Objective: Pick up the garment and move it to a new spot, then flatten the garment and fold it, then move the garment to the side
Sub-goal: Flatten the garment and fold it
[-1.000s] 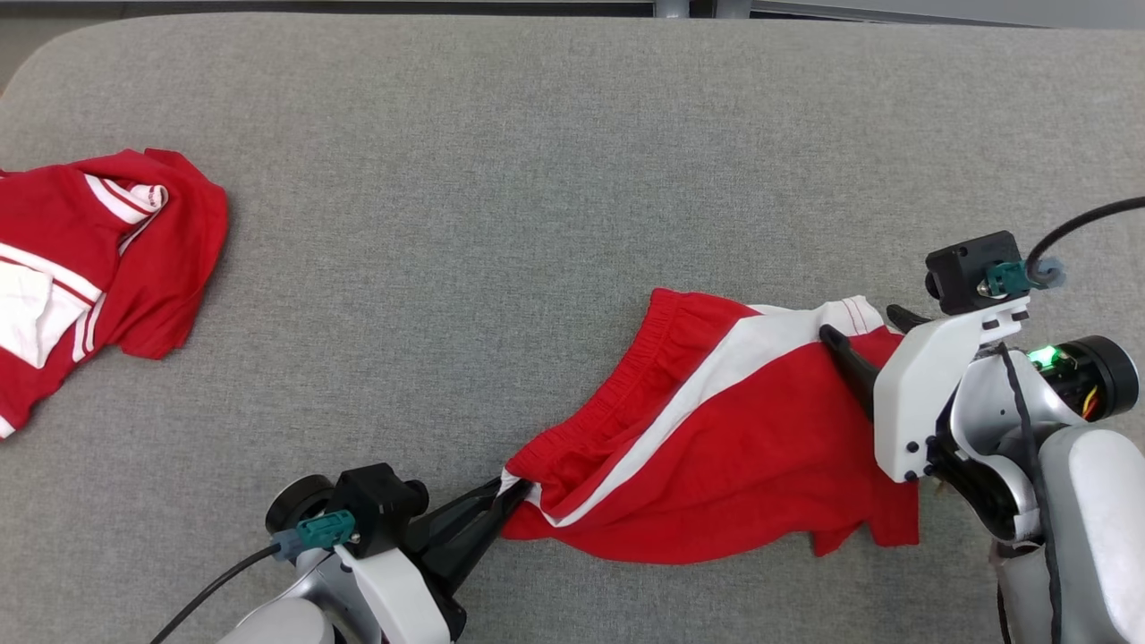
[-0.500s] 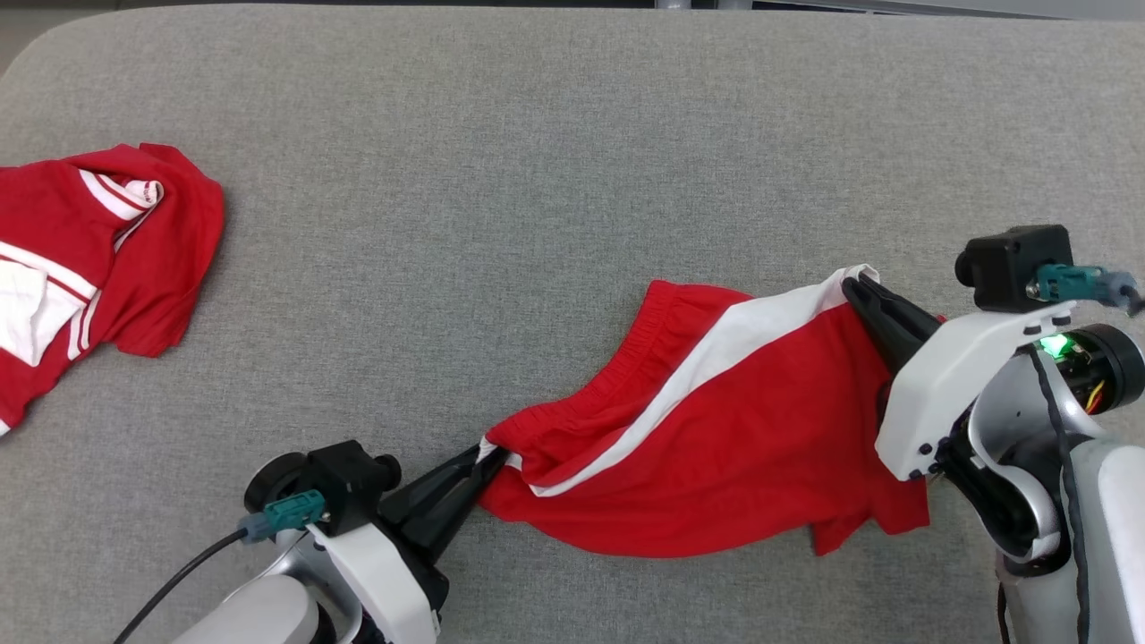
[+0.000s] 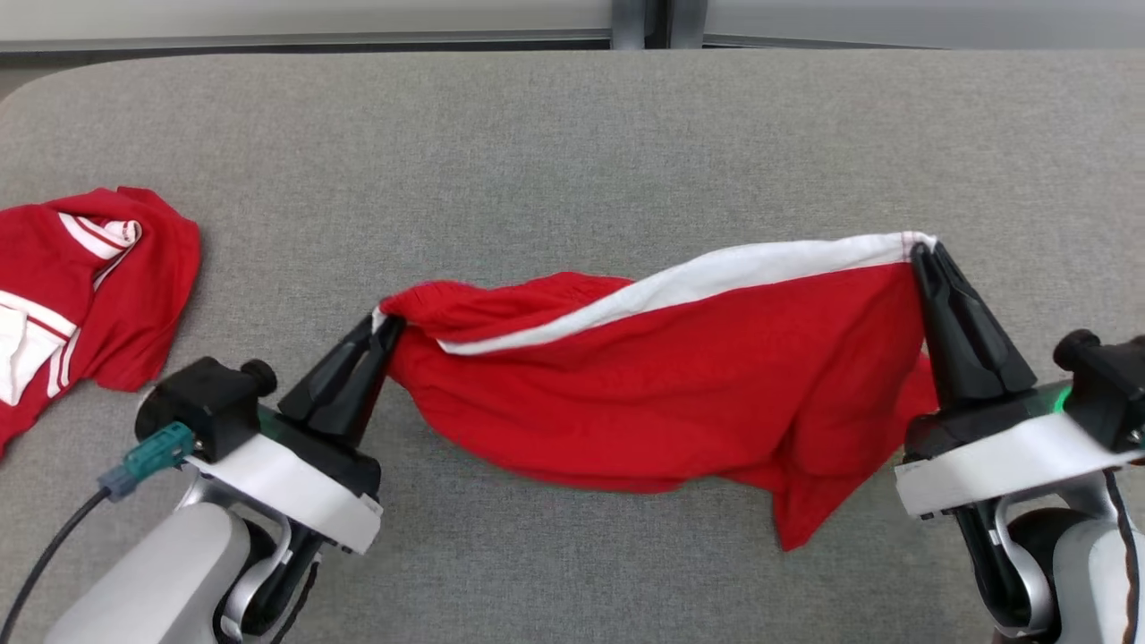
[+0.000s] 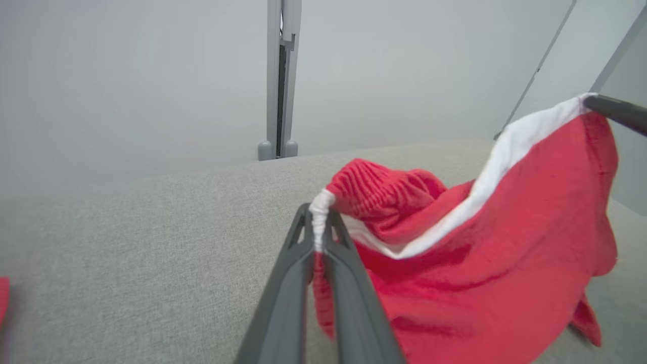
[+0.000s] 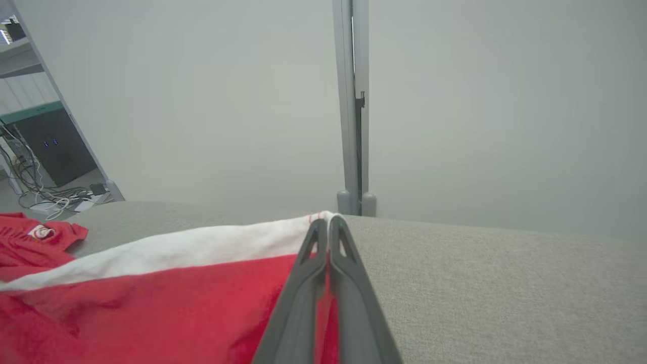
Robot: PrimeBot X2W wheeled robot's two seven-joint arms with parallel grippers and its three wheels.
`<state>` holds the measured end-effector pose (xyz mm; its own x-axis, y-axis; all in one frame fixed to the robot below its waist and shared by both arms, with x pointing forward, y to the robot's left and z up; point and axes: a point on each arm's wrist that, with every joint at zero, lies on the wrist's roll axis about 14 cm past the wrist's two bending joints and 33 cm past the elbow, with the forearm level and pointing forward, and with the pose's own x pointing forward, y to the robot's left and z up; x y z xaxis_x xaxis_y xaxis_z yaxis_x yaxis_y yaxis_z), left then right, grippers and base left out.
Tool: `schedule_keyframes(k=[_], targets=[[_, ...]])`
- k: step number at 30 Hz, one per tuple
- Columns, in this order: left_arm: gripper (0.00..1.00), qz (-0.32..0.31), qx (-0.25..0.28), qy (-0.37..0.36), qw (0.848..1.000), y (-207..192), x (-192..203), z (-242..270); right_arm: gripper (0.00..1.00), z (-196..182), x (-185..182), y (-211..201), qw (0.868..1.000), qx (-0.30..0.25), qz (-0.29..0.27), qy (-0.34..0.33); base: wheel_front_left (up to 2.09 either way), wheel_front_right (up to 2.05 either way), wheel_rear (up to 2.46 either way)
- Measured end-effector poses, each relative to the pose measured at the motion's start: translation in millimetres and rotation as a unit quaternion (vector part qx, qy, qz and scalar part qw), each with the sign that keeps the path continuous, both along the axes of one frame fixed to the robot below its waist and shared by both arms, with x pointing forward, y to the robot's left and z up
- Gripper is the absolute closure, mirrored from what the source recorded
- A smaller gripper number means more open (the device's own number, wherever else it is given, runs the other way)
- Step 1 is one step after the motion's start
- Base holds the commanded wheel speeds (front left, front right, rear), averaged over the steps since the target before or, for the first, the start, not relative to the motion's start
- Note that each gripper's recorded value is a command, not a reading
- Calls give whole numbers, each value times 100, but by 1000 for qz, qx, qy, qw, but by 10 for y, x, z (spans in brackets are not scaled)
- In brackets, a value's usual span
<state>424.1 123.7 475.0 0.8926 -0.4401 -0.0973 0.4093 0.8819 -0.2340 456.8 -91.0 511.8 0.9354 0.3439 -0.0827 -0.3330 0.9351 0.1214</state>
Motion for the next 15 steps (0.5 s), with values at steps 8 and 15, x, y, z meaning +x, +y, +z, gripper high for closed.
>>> schedule_keyframes(k=[8, 15], targets=[[100, 19, -35, -104, 994, -58, 189, 739, 100, 661, -146, -350, 987, 12, -63, -149, 0, 0, 0], [100, 11, -53, -208, 977, -166, 220, 1536, 100, 1455, -287, -529, 956, -4, -92, -279, 0, 0, 0]])
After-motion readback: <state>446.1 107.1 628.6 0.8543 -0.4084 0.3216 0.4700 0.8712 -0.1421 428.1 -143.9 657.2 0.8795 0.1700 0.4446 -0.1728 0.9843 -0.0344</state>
